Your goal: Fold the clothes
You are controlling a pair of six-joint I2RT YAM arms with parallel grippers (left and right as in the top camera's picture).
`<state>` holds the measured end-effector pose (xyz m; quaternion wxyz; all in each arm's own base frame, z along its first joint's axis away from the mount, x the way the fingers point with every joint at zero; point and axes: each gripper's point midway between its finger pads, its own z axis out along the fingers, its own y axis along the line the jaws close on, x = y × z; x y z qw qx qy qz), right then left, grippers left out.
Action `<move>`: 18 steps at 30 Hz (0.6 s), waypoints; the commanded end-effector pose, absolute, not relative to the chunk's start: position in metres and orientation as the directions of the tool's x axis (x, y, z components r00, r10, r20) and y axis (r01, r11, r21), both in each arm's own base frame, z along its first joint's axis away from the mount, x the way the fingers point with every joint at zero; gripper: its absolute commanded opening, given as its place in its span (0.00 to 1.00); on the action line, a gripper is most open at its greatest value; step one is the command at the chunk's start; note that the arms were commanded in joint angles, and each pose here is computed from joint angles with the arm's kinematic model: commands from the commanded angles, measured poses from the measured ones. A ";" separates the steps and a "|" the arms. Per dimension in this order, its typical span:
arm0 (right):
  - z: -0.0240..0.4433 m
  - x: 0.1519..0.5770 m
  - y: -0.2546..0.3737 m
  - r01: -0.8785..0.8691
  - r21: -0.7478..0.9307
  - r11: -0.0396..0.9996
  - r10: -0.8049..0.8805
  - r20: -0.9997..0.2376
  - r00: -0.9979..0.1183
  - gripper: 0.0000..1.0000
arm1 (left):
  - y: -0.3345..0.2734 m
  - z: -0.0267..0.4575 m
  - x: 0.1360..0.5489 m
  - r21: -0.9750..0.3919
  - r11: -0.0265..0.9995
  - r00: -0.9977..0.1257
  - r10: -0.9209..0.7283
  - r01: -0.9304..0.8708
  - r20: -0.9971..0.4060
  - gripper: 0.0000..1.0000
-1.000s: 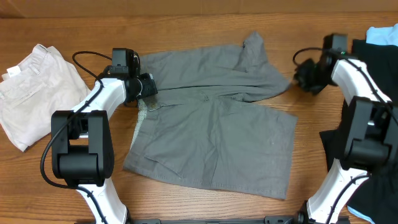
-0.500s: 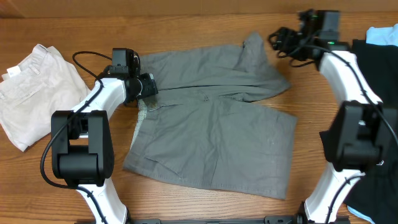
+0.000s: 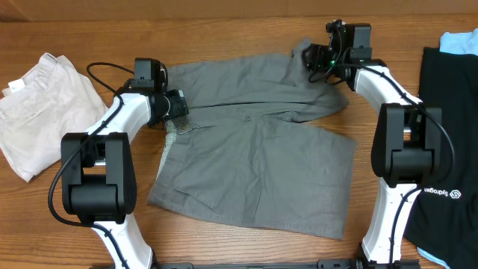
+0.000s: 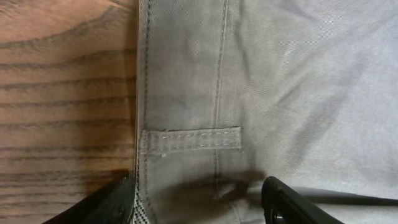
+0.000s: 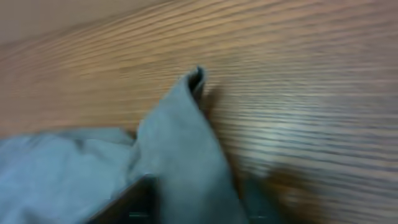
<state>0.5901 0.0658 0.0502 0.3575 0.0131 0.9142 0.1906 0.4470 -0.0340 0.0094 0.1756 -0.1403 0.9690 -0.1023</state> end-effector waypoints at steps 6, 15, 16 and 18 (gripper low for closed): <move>0.038 0.588 0.032 0.004 0.288 0.958 0.191 -0.625 -0.757 0.04 | -0.028 -0.012 0.434 -0.222 0.936 -0.911 -0.326 -0.274 -0.252 0.69; 0.017 0.567 -0.044 0.392 0.257 0.883 0.468 -0.522 -0.713 0.23 | -0.027 -0.013 0.433 -0.214 0.937 -0.912 -0.327 -0.277 -0.248 0.69; 0.018 0.568 -0.041 0.380 0.266 0.886 0.464 -0.521 -0.717 0.39 | -0.027 -0.013 0.433 -0.213 0.937 -0.912 -0.326 -0.277 -0.248 0.69; 0.020 0.569 -0.036 0.358 0.292 0.887 0.462 -0.515 -0.722 0.70 | -0.027 -0.013 0.433 -0.214 0.937 -0.912 -0.327 -0.277 -0.248 0.69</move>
